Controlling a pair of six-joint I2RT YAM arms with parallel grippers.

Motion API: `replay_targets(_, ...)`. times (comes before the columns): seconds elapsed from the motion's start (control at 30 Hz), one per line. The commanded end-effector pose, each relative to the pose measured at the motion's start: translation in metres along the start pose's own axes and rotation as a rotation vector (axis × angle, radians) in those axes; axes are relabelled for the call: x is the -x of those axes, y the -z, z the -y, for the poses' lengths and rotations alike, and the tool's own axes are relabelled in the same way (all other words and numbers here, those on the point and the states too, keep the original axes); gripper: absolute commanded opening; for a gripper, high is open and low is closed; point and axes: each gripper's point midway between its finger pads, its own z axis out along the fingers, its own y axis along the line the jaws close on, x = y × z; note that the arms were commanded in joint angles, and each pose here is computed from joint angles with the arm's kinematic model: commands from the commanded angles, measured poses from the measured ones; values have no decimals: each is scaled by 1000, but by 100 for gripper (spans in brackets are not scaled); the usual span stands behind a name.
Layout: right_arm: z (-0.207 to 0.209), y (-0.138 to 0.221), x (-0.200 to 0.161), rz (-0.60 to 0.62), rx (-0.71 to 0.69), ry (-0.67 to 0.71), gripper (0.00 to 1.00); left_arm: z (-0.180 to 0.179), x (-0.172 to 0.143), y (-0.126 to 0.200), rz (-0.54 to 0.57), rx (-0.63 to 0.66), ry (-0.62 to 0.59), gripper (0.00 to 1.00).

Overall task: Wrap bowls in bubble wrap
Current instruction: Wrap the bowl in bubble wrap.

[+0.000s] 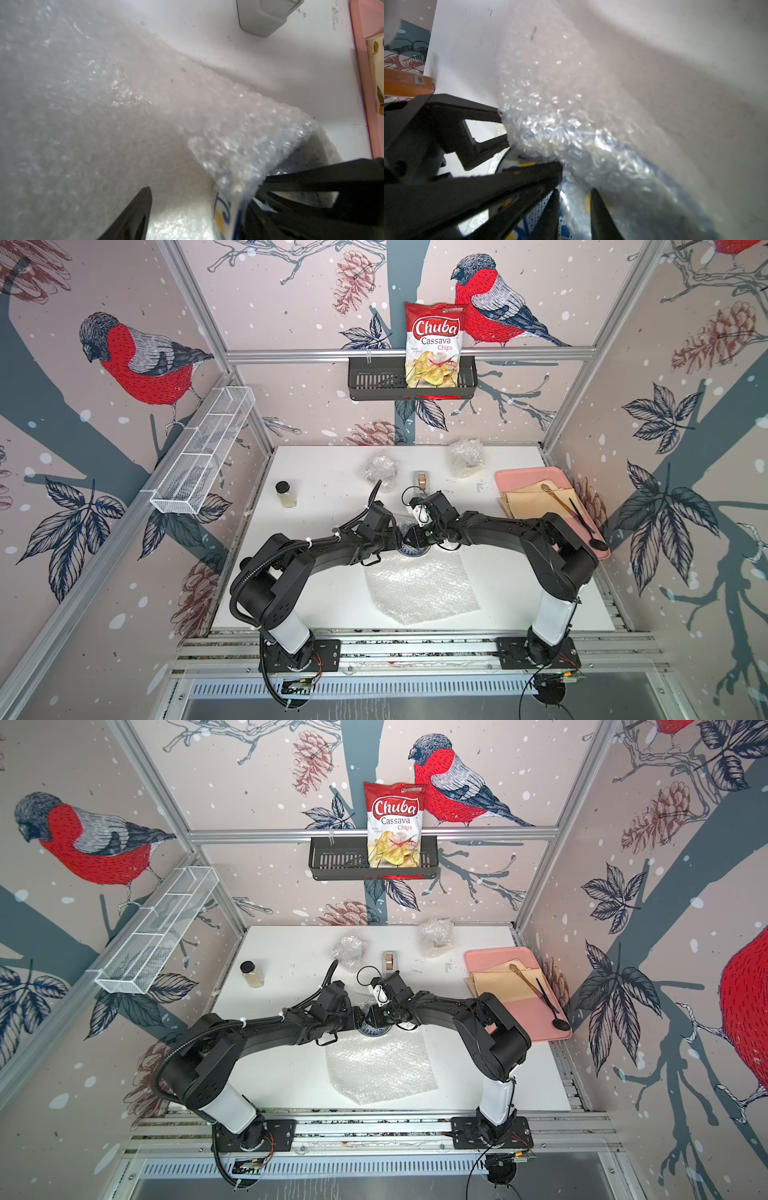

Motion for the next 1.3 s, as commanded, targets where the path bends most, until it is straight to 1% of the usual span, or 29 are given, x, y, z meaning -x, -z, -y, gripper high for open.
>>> replay_targets(0.0,-6,10,3,6,4,16,41,1,6,-2,24,7,-13,65)
replay_targets(0.03,-8,13,4,6,10,14,45,0,6,-2,23,11,-13,65)
replay_targets(0.07,-11,18,6,11,19,12,47,0,5,-3,21,14,-16,65)
replay_targets(0.27,-25,57,32,80,59,30,52,-4,3,-9,11,29,-20,64)
replay_targets(0.37,-7,74,51,142,35,19,53,-3,3,-10,7,27,-19,64)
replay_targets(0.43,18,77,61,164,-29,11,54,-3,3,-10,10,26,-21,64)
replay_targets(0.53,48,70,67,157,-98,15,56,-4,3,-9,10,30,-21,64)
replay_targets(0.6,55,60,64,117,-115,51,57,-5,3,-9,10,36,-23,64)
replay_targets(0.7,53,47,57,70,-161,126,59,-6,2,-9,9,43,-23,64)
replay_targets(0.77,58,39,51,41,-178,125,59,-7,2,-8,11,48,-21,64)
replay_targets(1.0,70,21,36,-25,-229,129,53,-9,3,-7,14,58,-26,64)
replay_targets(1.1,68,13,30,-55,-236,151,53,-8,5,-7,19,57,-30,64)
replay_targets(1.2,61,8,27,-60,-222,172,52,-8,6,-7,18,63,-34,64)
replay_targets(1.27,59,7,26,-64,-220,176,50,-8,7,-7,20,65,-35,64)
